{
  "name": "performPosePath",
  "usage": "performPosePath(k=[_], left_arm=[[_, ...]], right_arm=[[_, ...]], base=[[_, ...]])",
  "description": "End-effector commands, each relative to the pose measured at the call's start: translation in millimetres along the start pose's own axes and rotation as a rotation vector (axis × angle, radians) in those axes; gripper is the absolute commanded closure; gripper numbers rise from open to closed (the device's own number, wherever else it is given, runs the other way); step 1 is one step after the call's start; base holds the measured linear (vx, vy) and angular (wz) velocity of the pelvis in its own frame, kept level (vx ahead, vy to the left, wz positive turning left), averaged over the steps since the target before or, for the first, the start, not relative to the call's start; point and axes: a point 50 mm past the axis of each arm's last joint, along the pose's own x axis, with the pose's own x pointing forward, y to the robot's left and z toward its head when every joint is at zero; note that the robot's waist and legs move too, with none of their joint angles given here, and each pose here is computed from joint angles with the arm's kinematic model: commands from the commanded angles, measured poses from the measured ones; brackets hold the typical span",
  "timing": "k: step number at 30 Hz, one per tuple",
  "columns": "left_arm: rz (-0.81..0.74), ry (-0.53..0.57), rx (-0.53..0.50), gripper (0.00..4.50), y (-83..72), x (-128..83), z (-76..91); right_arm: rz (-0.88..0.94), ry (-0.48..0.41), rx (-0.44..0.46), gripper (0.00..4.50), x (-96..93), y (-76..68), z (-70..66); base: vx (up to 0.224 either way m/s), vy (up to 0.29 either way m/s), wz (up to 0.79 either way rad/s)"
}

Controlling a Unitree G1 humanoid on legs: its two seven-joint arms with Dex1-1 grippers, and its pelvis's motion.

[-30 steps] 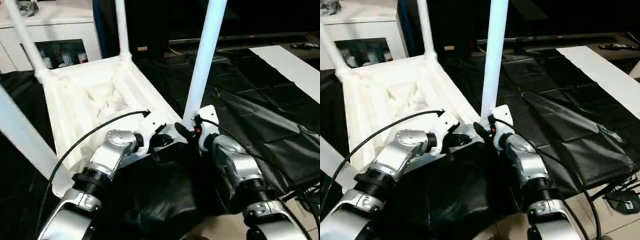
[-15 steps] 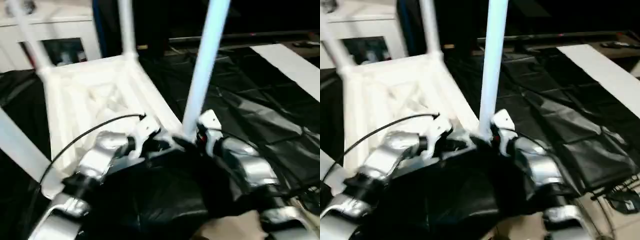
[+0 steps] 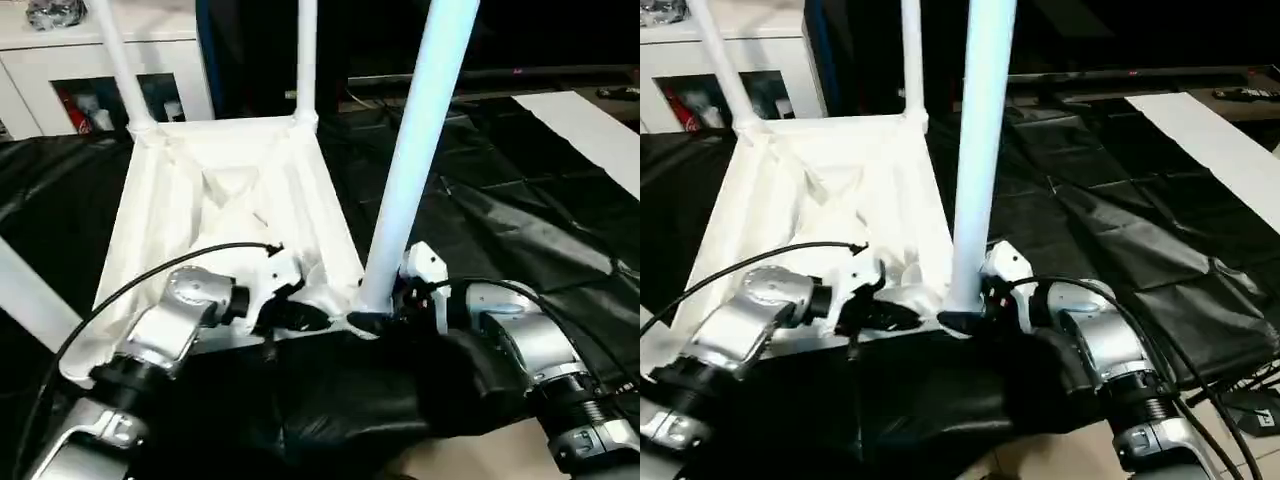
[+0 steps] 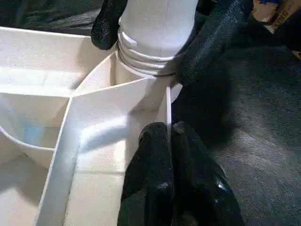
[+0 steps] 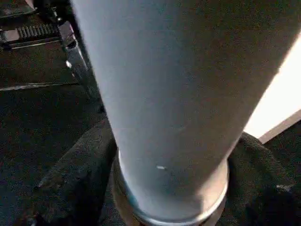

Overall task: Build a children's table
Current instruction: Rotate leg to tighten

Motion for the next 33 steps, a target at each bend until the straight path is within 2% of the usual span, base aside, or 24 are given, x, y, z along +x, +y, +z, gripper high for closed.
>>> performPosePath(k=[1, 4, 9, 15, 20, 23, 25, 26, 28, 30, 33], left_arm=[[-0.096, -0.053, 0.046, 4.50, -10.1, 11.9, 13.7], [-0.097, -0.054, 0.043, 4.50, -10.5, 11.5, 13.8], [-0.043, -0.070, 0.035, 4.50, -5.8, 14.4, 16.1], [0.188, -0.093, -0.014, 4.50, 16.6, 24.6, 24.6], [0.334, -0.085, -0.048, 4.50, 29.2, 39.5, 34.8], [0.365, -0.103, -0.066, 4.50, 30.2, 50.0, 41.8], [0.333, -0.127, -0.050, 4.50, 27.0, 56.3, 46.9], [0.325, -0.132, -0.046, 4.50, 26.4, 56.8, 47.6], [0.305, -0.142, -0.042, 4.50, 24.7, 56.3, 48.0], [0.275, -0.145, -0.029, 4.50, 22.2, 54.9, 46.9], [0.234, -0.139, -0.019, 4.50, 19.6, 49.5, 41.2]], right_arm=[[0.078, -0.008, -0.002, 1.52, 10.0, 8.4, 4.5], [0.088, -0.008, 0.008, 1.72, 11.5, 10.4, 3.0], [0.059, -0.027, 0.025, 1.79, 16.6, 12.4, 0.6], [-0.208, -0.040, 0.100, 1.80, 33.4, -0.8, -3.8], [-0.412, -0.040, 0.215, 1.80, 55.8, -8.4, -4.3], [-0.445, -0.041, 0.190, 1.80, 70.9, -5.4, 2.2], [-0.415, -0.071, 0.149, 1.80, 80.6, -1.7, 10.1], [-0.405, -0.078, 0.147, 1.45, 81.6, -1.2, 11.4], [-0.380, -0.099, 0.174, 1.10, 80.3, -0.9, 12.9], [-0.347, -0.117, 0.208, 1.08, 77.6, -0.4, 13.2], [-0.299, -0.092, 0.164, 0.74, 68.5, -0.2, 10.4]], base=[[0.000, 0.000, 0.00], [0.000, 0.000, 0.00], [0.000, 0.000, 0.00], [0.000, 0.000, 0.00], [0.000, 0.000, 0.00], [0.000, 0.000, 0.00], [0.000, 0.000, 0.00], [0.000, 0.000, 0.00], [0.000, 0.000, 0.00], [0.000, 0.000, 0.00], [0.000, 0.000, 0.00]])
